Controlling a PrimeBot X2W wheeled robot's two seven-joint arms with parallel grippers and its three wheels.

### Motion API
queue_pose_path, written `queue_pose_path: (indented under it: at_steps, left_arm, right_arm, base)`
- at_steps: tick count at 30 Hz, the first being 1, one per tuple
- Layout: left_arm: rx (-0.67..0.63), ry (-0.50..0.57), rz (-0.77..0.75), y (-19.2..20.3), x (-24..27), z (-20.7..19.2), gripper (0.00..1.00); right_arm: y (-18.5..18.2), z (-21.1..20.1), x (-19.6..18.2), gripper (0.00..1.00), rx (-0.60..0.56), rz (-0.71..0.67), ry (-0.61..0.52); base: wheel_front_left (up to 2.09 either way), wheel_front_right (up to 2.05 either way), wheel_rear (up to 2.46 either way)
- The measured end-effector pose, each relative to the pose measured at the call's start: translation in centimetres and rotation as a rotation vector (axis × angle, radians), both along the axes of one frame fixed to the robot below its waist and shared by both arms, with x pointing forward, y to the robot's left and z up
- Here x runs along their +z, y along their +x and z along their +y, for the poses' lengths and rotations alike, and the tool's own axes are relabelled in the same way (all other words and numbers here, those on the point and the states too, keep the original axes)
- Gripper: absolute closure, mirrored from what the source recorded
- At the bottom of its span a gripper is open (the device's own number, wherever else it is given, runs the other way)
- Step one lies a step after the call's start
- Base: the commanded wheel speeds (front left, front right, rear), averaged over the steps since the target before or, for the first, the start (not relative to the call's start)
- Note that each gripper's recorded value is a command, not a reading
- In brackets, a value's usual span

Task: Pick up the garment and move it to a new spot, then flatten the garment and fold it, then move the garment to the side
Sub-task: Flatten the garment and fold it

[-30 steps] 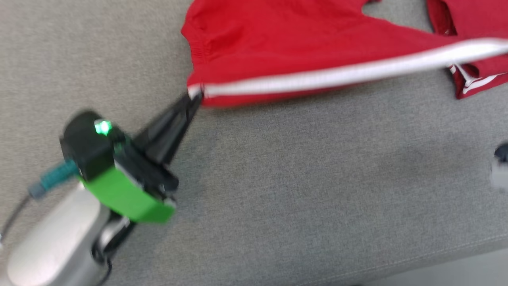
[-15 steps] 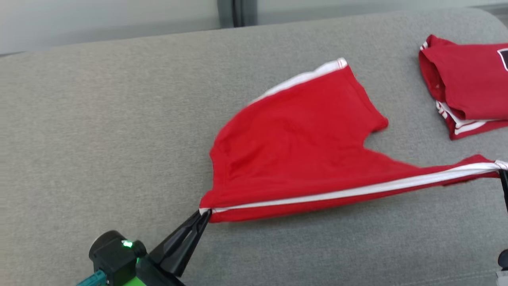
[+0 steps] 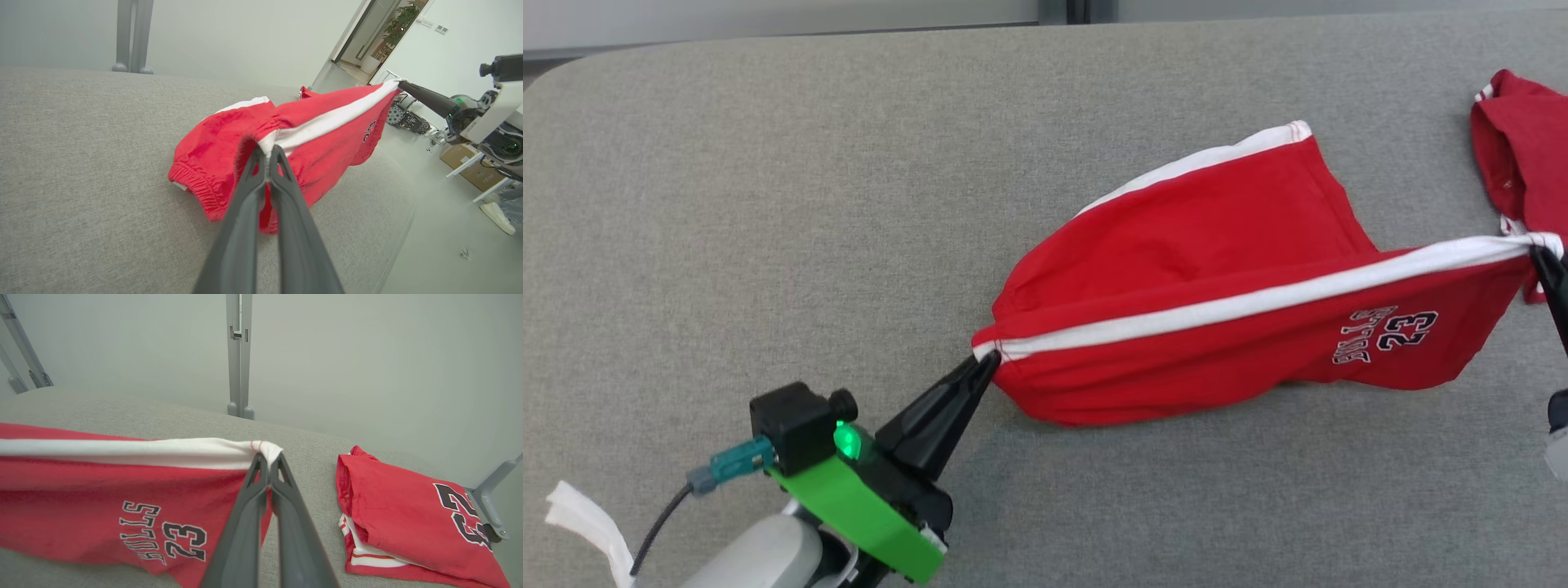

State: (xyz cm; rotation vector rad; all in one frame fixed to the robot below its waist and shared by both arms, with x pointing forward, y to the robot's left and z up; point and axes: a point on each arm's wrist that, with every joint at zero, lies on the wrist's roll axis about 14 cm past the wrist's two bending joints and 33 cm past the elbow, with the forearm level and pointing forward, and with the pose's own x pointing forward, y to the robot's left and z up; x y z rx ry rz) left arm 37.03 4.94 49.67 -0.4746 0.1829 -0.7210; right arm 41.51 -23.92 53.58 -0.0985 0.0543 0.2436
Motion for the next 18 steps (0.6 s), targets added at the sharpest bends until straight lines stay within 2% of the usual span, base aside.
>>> queue_pose_path:
  at_steps: [2,12,18]
  left_arm:
    - [0.012,-0.012,0.016,1.4,-0.1,0.2,1.0]
    - [0.011,0.092,0.068,5.9,-3.1,1.2,1.0]
    - [0.011,0.128,0.11,7.5,-5.2,1.6,1.0]
  right_arm:
    - [1.8,0.4,-0.4,1.0,0.025,0.024,-0.01]
    - [8.0,2.7,-4.4,1.0,0.2,0.183,-0.149]
    - [11.7,4.2,-5.6,1.0,0.273,0.198,-0.207]
  base:
    - [0.0,0.0,0.0]
    - [0.0,0.0,0.0]
    - [0.0,0.0,0.0]
